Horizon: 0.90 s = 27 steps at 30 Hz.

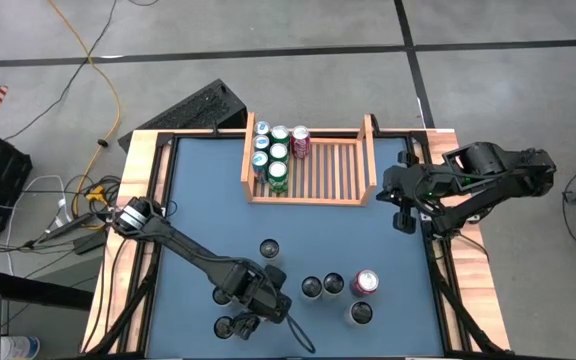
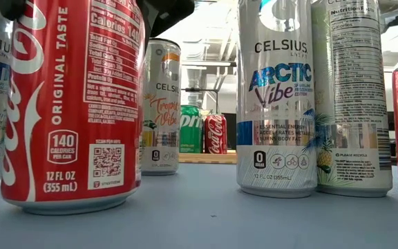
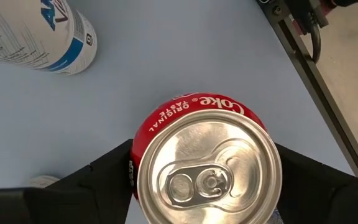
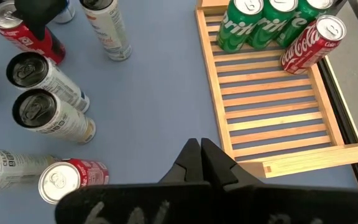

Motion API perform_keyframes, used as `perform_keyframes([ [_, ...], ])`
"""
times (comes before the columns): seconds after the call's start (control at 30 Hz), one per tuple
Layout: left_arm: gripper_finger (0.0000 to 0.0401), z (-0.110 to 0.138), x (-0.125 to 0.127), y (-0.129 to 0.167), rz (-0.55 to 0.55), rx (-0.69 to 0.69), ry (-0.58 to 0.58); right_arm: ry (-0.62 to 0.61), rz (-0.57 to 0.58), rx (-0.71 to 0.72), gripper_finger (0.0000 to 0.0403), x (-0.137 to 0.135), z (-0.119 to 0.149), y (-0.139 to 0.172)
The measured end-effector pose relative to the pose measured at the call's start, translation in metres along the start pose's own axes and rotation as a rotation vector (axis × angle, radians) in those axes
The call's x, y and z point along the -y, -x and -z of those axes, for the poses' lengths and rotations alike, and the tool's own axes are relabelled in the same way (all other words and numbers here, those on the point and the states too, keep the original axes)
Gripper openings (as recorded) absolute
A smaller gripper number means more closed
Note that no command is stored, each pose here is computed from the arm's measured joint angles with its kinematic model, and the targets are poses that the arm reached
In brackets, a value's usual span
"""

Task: Place canned beverage on shelf
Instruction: Put the red soda can on the shelf

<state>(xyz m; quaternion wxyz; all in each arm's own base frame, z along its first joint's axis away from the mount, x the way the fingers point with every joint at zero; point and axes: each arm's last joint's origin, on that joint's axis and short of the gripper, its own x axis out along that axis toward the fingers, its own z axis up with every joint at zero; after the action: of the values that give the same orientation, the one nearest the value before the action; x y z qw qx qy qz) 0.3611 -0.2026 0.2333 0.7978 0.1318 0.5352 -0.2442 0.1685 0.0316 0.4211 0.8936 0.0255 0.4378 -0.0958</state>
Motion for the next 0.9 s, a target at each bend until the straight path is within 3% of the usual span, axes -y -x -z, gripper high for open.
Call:
perform_keyframes([
  [0.13, 0.0285, -0.004, -0.002, 0.007, -0.011, -0.003, 0.017, -0.008, 0.001, 0.000, 0.0000, 0.000, 0.000, 0.000],
  [0.3, 0.0285, -0.017, -0.009, 0.038, -0.086, 0.004, 0.069, -0.008, 0.004, 0.001, 0.0000, 0.000, 0.000, 0.000],
  [0.6, 0.0285, -0.030, -0.025, 0.085, -0.098, 0.053, 0.245, 0.035, 0.004, 0.000, 0.0000, 0.000, 0.000, 0.000],
  [0.9, 0.0285, -0.042, -0.071, 0.146, -0.207, 0.245, 0.441, 0.027, 0.035, -0.030, 0.0000, 0.008, 0.003, 0.001],
])
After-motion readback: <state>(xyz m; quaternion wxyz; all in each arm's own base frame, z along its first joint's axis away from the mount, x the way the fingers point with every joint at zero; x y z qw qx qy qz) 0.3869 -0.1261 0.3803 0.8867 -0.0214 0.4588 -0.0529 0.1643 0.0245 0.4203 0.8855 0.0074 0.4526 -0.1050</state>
